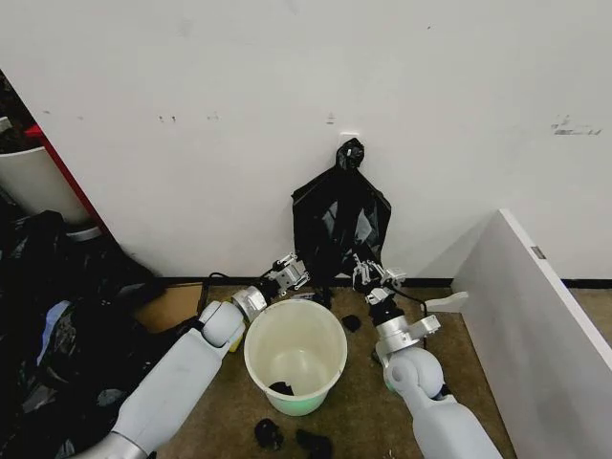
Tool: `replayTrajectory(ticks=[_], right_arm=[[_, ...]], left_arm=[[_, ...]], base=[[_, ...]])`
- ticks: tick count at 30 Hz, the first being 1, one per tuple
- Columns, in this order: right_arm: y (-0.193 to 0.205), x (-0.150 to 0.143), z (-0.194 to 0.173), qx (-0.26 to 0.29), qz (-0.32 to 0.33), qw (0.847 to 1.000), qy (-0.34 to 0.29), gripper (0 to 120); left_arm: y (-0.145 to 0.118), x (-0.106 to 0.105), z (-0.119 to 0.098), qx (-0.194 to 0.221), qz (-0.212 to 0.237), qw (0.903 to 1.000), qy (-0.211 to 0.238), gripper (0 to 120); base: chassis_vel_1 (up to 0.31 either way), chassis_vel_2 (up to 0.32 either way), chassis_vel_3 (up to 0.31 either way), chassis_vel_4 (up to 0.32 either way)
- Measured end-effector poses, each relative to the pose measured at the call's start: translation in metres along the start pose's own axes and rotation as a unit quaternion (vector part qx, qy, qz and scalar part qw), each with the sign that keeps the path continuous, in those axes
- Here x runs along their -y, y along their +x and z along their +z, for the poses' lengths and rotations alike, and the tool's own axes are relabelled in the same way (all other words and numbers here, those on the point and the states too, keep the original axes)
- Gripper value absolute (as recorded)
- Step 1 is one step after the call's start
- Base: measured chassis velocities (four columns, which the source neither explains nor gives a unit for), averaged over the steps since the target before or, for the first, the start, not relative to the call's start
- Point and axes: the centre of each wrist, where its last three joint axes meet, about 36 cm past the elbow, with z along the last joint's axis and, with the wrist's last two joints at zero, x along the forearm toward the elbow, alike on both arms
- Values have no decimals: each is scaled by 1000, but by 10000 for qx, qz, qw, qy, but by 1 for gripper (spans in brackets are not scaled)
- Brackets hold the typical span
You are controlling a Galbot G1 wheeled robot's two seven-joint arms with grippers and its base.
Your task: Place the garbage bag over the trash bin.
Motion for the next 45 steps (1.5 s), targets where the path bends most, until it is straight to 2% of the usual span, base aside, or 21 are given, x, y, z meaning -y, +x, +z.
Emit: replayTrajectory(ticks=[1, 3, 5, 7, 8, 10, 12, 15, 19, 21, 23, 24, 27, 29, 32, 36, 38, 43, 45], right_arm=[[2, 0, 0, -4, 53, 10000, -4, 0], [8, -4, 0, -22, 154, 9999, -44, 0], [15, -9, -2, -47, 232, 9997, -79, 0], [26, -18, -8, -115, 374, 9992, -69, 0], [26, -18, -8, -115, 374, 9992, -69, 0], [38, -31, -20, -281, 642, 9975, 50, 0], [50, -44, -31, -508, 974, 9936, 276, 0], [65, -55, -40, -662, 1165, 9888, 653, 0], [74, -57, -45, -565, 1057, 9897, 777, 0], [84, -55, -48, -376, 800, 9930, 778, 0], [91, -55, -52, -115, 466, 9965, 687, 0], [91, -55, -52, -115, 466, 9965, 687, 0], [107, -64, -62, 192, -42, 9989, 433, 0], [117, -70, -68, 337, -317, 9982, 392, 0], [124, -74, -71, 445, -472, 9971, 398, 0], [128, -90, -77, 678, -544, 9959, 243, 0], [128, -91, -79, 716, -551, 9957, 215, 0], [120, -115, -106, 1232, -487, 9908, -260, 0], [120, -125, -116, 1247, -376, 9912, -220, 0]], left_arm=[[2, 1, -2, 6, -139, 9997, 217, 16], [8, 6, -8, 104, -519, 9941, 949, 8], [14, 8, -15, 244, -852, 9817, 1688, 0], [18, 6, -22, 406, -1131, 9655, 2312, 0], [18, 6, -22, 406, -1131, 9655, 2312, 0], [24, 1, -30, 551, -1427, 9487, 2768, 0], [31, -1, -35, 624, -1695, 9359, 3025, 0], [38, 0, -45, 731, -1981, 9221, 3242, 0], [41, 5, -57, 832, -2056, 9163, 3335, 0], [48, 8, -75, 955, -2091, 9101, 3447, 0], [61, 3, -89, 1012, -2118, 9082, 3465, 0], [61, 3, -89, 1012, -2118, 9082, 3465, 0], [71, -2, -109, 1183, -2153, 9035, 3512, 0], [76, 5, -125, 1325, -2121, 8961, 3667, 0], [82, 15, -134, 1362, -2084, 8913, 3790, 0], [102, 41, -153, 1384, -2025, 8815, 4034, 0], [104, 43, -154, 1391, -2023, 8806, 4053, 0], [114, 44, -181, 1635, -2074, 8654, 4258, 0], [118, 42, -191, 1704, -2127, 8579, 4355, 0]], base=[[0, 0, 0, 0], [0, 0, 0, 0], [0, 0, 0, 0], [0, 0, 0, 0], [0, 0, 0, 0], [0, 0, 0, 0], [0, 0, 0, 0], [0, 0, 0, 0], [0, 0, 0, 0], [0, 0, 0, 0], [0, 0, 0, 0], [0, 0, 0, 0], [0, 0, 0, 0], [0, 0, 0, 0], [0, 0, 0, 0], [0, 0, 0, 0], [0, 0, 0, 0], [0, 0, 0, 0], [0, 0, 0, 0]])
